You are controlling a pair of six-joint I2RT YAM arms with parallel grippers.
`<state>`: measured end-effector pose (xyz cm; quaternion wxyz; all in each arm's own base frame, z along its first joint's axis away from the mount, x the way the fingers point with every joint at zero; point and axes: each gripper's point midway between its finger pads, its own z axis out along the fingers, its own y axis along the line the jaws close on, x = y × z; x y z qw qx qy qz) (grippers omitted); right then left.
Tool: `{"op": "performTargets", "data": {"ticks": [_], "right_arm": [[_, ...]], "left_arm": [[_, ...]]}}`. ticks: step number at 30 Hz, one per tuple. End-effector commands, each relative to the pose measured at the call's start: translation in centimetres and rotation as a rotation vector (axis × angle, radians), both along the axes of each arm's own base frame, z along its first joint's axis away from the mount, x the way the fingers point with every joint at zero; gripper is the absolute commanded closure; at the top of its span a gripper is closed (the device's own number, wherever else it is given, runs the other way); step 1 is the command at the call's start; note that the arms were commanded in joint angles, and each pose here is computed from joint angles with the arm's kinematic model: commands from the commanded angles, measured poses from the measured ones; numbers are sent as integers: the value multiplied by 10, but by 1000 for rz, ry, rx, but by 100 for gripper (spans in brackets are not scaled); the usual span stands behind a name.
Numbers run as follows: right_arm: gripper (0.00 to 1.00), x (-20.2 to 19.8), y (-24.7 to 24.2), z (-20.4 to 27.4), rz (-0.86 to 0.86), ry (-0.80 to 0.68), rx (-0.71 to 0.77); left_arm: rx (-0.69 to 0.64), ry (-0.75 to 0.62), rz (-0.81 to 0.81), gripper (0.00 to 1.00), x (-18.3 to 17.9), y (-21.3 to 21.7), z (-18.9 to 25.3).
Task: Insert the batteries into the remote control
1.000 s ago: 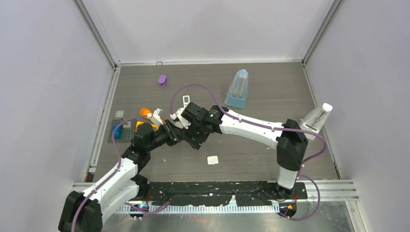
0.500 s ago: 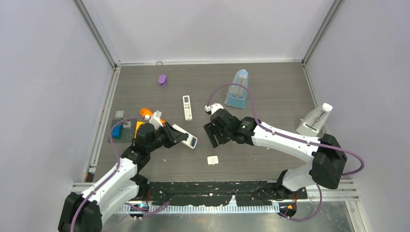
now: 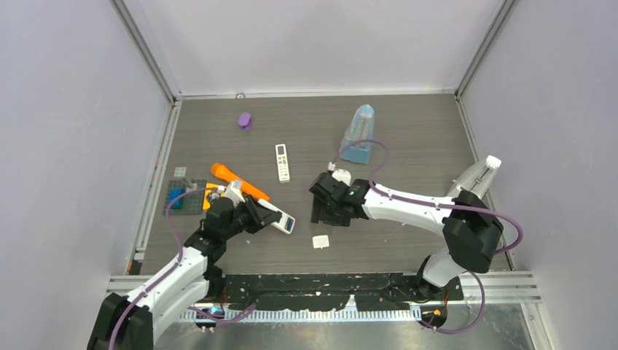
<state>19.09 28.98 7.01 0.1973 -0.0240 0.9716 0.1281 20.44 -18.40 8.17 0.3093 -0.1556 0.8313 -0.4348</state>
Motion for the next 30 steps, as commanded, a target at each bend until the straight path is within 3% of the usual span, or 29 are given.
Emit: {"op": "performTargets", "data": {"ticks": [1, 5, 12, 30], "right_arm": [[36, -2, 6, 11, -456, 88, 197], [42, -17, -5, -5, -631, 210, 147], [61, -38, 8, -23, -731, 399, 80], [66, -27, 19, -39, -839, 415, 102]], "left_arm": [[-43, -136, 50, 100, 18, 1, 34], [-9, -156, 92, 100, 21, 10, 37], [18, -186, 132, 100, 21, 20, 41], [26, -189, 118, 100, 21, 19, 41]]}}
